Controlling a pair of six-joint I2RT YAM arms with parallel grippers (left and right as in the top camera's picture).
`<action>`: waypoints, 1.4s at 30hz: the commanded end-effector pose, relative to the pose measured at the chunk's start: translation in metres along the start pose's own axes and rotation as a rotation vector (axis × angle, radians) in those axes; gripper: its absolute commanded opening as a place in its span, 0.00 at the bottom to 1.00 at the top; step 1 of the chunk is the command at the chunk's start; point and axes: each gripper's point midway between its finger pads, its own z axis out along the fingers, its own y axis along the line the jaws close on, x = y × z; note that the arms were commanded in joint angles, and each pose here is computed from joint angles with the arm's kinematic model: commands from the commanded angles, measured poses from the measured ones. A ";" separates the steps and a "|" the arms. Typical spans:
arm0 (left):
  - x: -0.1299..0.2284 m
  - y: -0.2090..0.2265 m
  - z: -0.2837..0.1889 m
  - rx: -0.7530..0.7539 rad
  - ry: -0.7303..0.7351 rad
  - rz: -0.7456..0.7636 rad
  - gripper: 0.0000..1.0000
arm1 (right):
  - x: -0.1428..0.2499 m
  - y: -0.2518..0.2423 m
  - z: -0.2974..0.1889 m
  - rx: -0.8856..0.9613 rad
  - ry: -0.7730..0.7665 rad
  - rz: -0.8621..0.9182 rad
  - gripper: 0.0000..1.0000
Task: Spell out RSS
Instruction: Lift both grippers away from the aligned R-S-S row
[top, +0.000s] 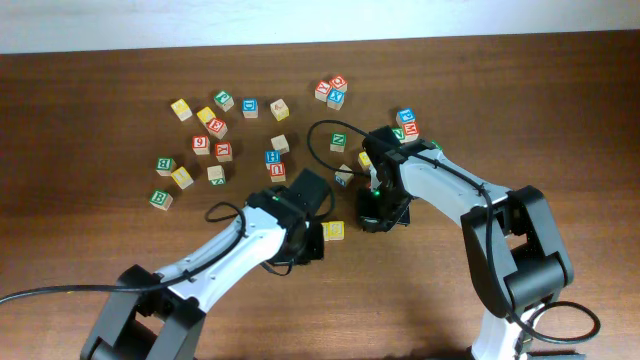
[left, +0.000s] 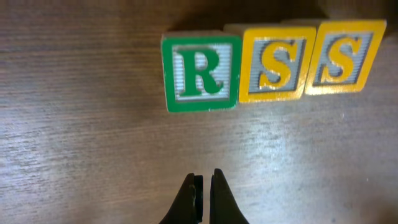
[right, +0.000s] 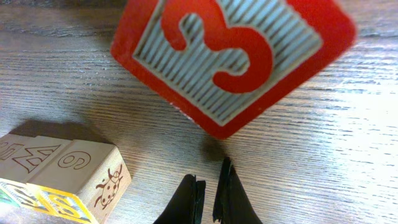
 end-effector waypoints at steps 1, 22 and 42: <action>-0.007 0.008 0.002 -0.048 -0.047 -0.033 0.00 | -0.004 -0.004 0.005 0.029 -0.005 -0.009 0.04; -0.007 0.000 0.034 -0.026 0.012 -0.032 0.00 | -0.004 -0.004 0.005 0.029 -0.006 -0.009 0.04; -0.014 0.006 0.034 -0.061 -0.028 -0.024 0.00 | -0.003 -0.004 0.005 0.032 0.001 -0.007 0.04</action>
